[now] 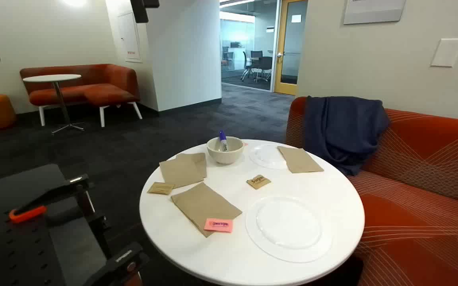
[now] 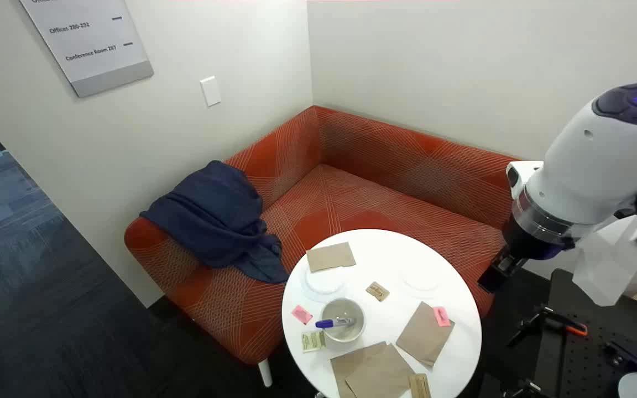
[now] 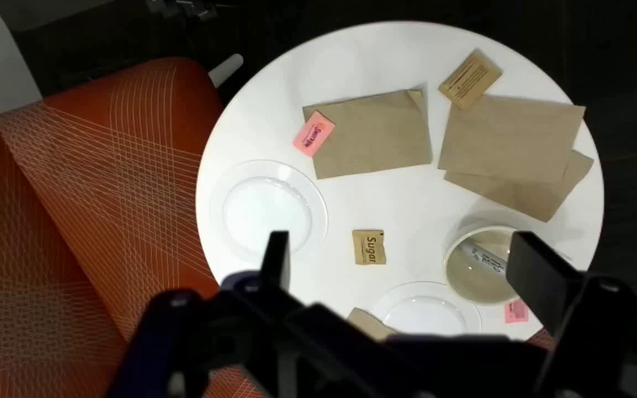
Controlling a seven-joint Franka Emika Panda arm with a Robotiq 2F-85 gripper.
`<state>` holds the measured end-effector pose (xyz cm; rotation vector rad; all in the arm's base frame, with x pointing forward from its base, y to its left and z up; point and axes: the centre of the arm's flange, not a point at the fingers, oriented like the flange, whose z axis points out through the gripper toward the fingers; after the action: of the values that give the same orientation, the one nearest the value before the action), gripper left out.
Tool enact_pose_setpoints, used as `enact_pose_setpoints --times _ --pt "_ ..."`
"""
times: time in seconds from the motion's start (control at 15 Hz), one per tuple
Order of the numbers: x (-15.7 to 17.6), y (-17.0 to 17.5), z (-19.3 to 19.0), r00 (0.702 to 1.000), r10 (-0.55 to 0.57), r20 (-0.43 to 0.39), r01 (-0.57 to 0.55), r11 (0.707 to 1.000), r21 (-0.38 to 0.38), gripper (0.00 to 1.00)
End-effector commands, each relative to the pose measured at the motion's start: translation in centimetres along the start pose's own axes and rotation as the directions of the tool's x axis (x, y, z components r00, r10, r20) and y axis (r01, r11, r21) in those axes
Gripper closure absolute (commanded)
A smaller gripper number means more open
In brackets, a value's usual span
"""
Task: Take the marker out of the white bowl and put it on the table
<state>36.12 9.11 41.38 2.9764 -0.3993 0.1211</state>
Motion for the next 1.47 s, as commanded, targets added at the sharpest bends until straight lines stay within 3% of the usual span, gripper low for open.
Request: enact_pose_setpoints --times 0.0,0.53,0.87,1.13,1.4 --pt "0.0 0.0 0.0 1.000 0.000 0.000 0.000 1.000 0.000 0.00" --pt "1.3 0.2 -0.4 1.000 -0.012 -0.017 0.012 1.000 -0.014 0.00" --pt "5.1 0.1 -1.9 0.985 -0.129 -0.119 0.122 0.990 -0.065 0.00" --pt "8.3 -0.9 -2.5 0.932 -0.307 -0.194 0.300 0.952 -0.063 0.00" --pt "11.0 -2.8 -1.7 0.833 -0.482 -0.272 0.496 0.868 -0.020 0.00"
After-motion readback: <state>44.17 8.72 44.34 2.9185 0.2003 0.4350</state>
